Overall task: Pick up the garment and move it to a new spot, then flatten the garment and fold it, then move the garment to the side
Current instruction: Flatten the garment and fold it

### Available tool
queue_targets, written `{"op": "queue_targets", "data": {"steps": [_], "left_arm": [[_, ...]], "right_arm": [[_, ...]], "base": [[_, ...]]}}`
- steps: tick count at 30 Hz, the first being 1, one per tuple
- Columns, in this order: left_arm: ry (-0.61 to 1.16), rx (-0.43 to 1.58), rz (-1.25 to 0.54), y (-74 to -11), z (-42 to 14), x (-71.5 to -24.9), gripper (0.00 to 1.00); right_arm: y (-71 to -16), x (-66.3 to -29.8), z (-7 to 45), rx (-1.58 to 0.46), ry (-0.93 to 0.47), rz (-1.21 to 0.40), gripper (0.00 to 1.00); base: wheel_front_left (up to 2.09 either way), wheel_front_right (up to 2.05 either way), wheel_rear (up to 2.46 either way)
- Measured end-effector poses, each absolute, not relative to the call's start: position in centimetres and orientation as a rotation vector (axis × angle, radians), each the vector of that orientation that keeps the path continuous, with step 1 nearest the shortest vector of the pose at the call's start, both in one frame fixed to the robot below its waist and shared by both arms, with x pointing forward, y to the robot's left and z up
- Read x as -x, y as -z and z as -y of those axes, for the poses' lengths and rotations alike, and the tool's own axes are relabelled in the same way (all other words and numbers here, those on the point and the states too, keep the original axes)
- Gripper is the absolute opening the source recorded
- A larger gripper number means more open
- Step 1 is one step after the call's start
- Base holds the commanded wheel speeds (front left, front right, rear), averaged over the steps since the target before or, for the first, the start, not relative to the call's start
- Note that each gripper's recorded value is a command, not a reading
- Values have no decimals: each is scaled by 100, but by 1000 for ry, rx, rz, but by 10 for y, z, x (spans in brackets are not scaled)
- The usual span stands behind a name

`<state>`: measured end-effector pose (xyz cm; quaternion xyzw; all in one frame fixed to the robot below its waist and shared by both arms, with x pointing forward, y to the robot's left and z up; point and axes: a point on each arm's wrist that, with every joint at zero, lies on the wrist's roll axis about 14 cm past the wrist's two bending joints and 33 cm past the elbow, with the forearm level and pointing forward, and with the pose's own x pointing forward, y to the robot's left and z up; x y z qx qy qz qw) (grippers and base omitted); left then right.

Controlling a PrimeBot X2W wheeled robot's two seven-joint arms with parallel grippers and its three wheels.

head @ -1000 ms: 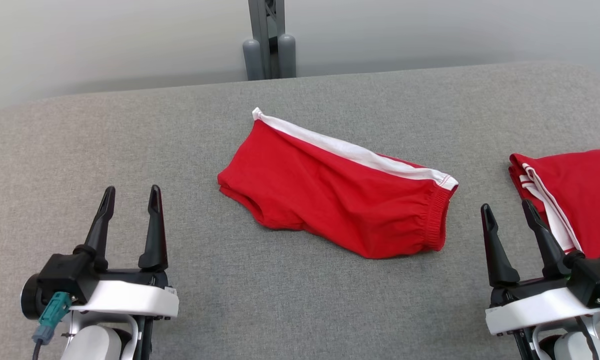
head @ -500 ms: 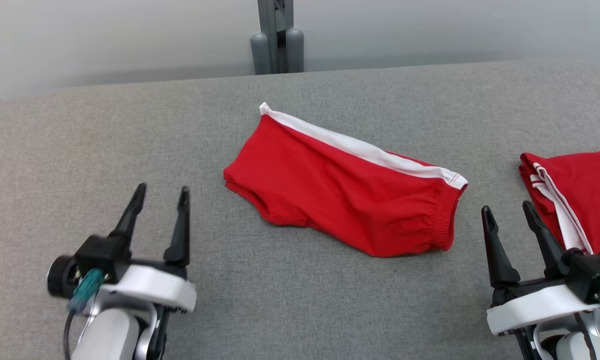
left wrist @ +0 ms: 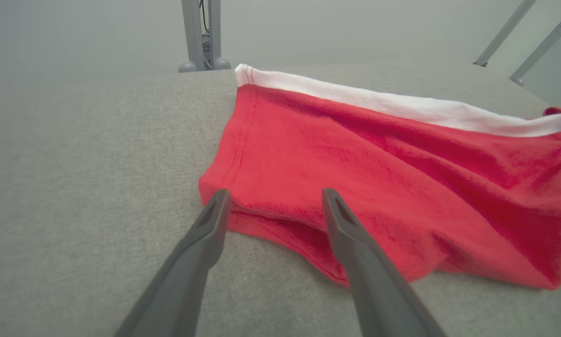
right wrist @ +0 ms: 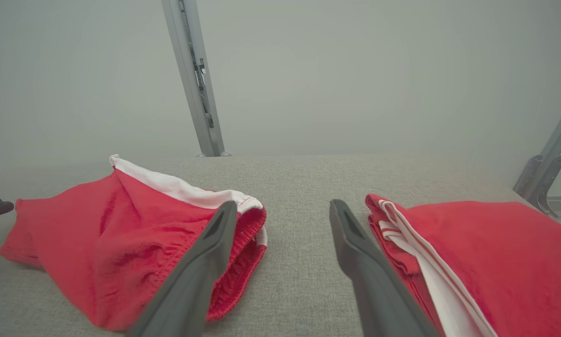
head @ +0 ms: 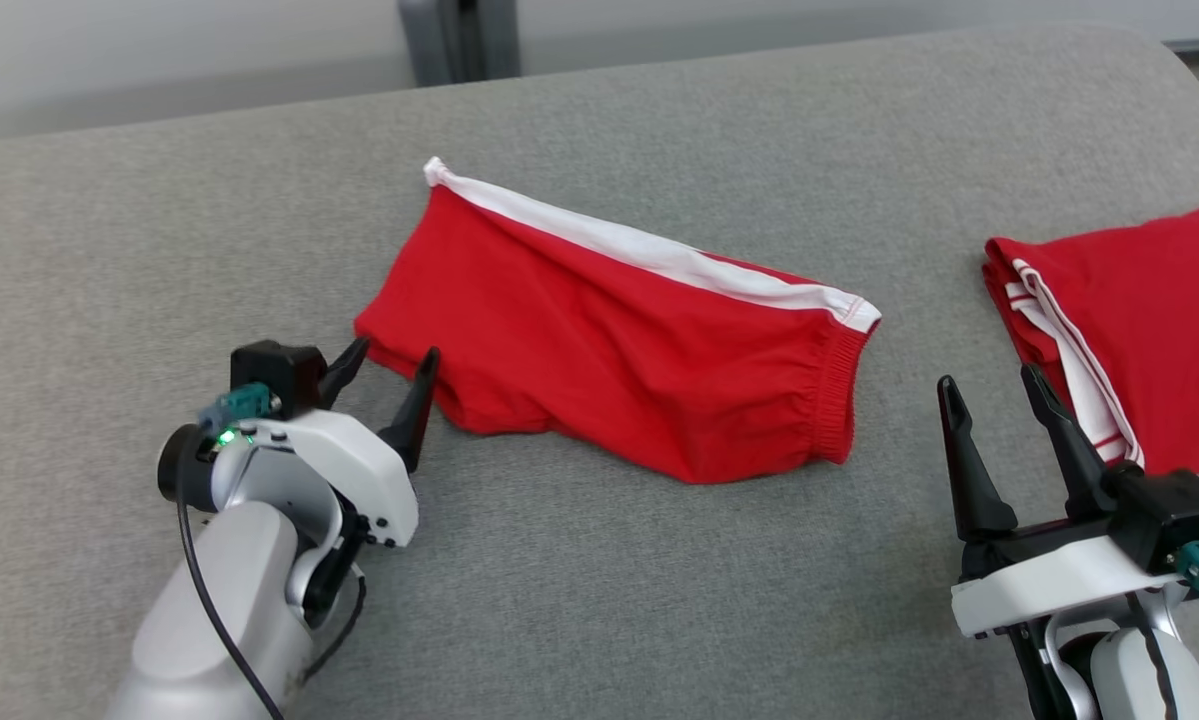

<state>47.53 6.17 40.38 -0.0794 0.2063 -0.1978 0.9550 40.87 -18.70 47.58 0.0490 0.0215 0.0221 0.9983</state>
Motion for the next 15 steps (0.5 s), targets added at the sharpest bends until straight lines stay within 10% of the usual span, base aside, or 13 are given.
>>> {"op": "queue_targets", "data": {"steps": [12, 15], "left_arm": [[336, 238, -666, -361, -66, -491, 97], [364, 267, -705, -361, -58, -486, 9]], "right_arm": [[-466, -406, 202, -108, 7, -62, 100], [-466, -406, 202, -110, 7, -59, 100]], "base": [[0, 0, 0], [0, 0, 0]]}}
